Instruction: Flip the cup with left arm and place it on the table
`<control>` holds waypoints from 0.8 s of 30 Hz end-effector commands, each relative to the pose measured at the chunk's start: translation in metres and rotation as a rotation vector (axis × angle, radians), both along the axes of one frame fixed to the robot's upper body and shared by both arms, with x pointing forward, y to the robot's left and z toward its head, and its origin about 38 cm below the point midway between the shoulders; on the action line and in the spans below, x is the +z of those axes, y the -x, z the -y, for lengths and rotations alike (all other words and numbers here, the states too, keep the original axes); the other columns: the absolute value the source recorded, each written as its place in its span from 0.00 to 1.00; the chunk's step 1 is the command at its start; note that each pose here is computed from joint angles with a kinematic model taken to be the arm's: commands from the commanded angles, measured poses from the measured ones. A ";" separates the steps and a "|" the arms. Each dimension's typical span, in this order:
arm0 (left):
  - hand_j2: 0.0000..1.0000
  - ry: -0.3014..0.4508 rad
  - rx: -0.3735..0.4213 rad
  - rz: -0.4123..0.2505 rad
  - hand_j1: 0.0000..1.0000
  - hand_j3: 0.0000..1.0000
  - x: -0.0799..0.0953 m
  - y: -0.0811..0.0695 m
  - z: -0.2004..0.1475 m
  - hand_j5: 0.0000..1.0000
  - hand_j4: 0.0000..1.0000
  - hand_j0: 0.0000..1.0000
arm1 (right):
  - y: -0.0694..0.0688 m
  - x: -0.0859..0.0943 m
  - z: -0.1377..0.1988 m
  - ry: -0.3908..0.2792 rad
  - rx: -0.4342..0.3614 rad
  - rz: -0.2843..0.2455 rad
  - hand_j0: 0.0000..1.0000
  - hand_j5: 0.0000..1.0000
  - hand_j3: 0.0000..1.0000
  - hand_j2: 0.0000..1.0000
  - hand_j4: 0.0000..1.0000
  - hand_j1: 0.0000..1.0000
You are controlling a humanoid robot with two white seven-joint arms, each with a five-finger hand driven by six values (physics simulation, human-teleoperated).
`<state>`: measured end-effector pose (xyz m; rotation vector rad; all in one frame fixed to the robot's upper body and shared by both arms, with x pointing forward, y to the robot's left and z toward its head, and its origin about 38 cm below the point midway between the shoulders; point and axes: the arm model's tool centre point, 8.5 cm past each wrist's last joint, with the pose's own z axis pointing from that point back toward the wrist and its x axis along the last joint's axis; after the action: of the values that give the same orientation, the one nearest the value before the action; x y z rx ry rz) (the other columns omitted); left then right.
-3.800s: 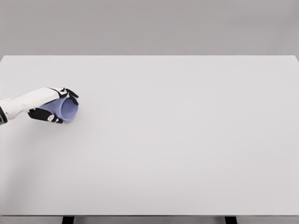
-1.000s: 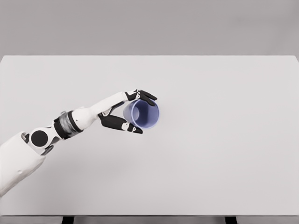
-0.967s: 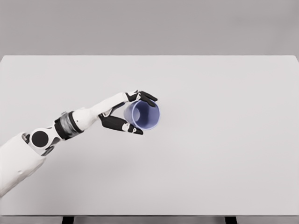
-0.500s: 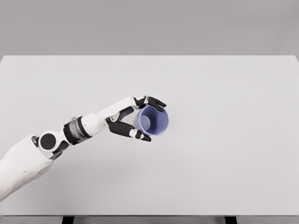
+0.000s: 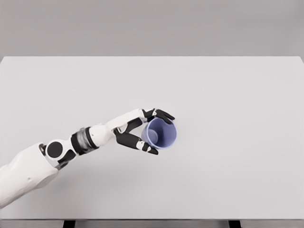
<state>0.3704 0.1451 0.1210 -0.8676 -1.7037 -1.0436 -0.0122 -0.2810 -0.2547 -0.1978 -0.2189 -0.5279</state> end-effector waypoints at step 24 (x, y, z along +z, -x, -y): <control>0.72 -0.057 0.027 -0.041 0.72 0.72 -0.024 -0.006 -0.006 0.72 0.72 0.72 | 0.001 0.000 0.000 0.000 -0.001 -0.001 1.00 1.00 1.00 1.00 1.00 1.00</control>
<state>0.3757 0.1512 0.0968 -0.8206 -1.6398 -1.0495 -0.0122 -0.2810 -0.2547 -0.1978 -0.2189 -0.5278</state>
